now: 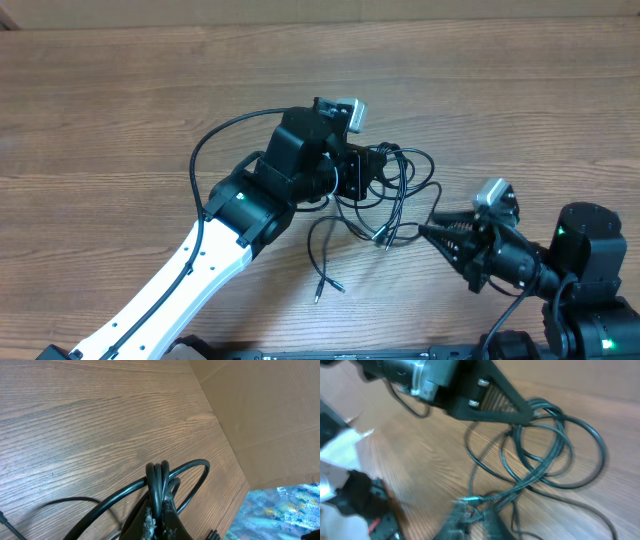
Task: Untangle cables
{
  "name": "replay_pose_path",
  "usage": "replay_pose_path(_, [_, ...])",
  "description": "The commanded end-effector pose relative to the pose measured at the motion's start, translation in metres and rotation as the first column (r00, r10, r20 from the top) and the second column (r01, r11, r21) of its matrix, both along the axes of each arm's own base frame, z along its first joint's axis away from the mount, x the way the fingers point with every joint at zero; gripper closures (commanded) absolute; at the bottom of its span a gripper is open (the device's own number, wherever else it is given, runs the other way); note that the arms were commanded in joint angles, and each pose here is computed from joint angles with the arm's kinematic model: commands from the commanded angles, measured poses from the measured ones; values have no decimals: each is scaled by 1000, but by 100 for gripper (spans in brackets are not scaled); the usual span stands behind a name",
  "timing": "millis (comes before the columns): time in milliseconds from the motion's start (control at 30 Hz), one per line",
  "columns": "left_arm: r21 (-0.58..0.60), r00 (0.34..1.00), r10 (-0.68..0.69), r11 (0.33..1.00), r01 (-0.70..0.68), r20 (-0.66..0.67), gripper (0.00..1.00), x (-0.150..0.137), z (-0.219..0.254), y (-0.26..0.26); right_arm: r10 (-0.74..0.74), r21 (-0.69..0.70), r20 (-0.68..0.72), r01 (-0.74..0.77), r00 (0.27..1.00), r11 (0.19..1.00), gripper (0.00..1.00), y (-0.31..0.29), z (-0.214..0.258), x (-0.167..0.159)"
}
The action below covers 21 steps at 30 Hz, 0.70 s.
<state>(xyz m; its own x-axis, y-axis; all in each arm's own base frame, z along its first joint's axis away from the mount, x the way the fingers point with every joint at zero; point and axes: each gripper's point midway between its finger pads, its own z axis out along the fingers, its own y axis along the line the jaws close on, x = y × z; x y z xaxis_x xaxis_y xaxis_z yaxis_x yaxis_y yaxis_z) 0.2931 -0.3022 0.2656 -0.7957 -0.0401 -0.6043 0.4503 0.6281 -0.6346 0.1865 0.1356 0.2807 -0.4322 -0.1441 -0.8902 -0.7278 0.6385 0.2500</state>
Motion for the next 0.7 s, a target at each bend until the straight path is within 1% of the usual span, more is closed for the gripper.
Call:
replay_pose_path(0, [-3, 990, -118, 993, 118, 84, 96, -8, 12, -8, -200, -60, -27, 198, 979, 978, 15, -25, -7, 19])
replay_pose_path(67, [-9, 966, -222, 974, 225, 136, 96, -19, 17, -15, -243, -83, -22, 241, 970, 967, 5, -31, -9, 23])
replay_pose_path(100, [-13, 946, -278, 959, 284, 165, 96, -26, 20, -19, -256, -90, -17, 254, 966, 963, 3, -34, -10, 25])
replay_pose_path(167, [-19, 893, -388, 915, 402, 227, 96, -42, 27, -25, -285, -104, -1, 283, 959, 953, 1, -38, -9, 29])
replay_pose_path(267, [-28, 774, -542, 813, 581, 326, 96, -70, 37, -31, -339, -123, 44, 342, 940, 932, 0, -48, -5, 38])
replay_pose_path(300, [-30, 757, -558, 798, 602, 338, 96, -74, 39, -31, -340, -121, 51, 343, 939, 931, 0, -48, -4, 39])
replay_pose_path(367, [-33, 746, -569, 787, 616, 347, 96, -76, 40, -31, -338, -114, 65, 344, 939, 932, 9, -48, -1, 41])
replay_pose_path(400, [-33, 746, -569, 787, 616, 347, 96, -76, 40, -31, -329, -108, 67, 335, 942, 936, 18, -46, 1, 40])
replay_pose_path(433, [-35, 743, -571, 784, 619, 349, 96, -77, 41, -31, -307, -102, 70, 313, 949, 944, 23, -43, 2, 39])
replay_pose_path(567, [-61, 699, -591, 745, 665, 402, 96, -84, 54, -34, -151, -70, 87, 157, 985, 985, 30, -21, 7, 24])
replay_pose_path(667, [-74, 695, -583, 741, 667, 421, 96, -83, 60, -36, -29, -51, 112, 35, 993, 998, 36, -6, 11, 11])
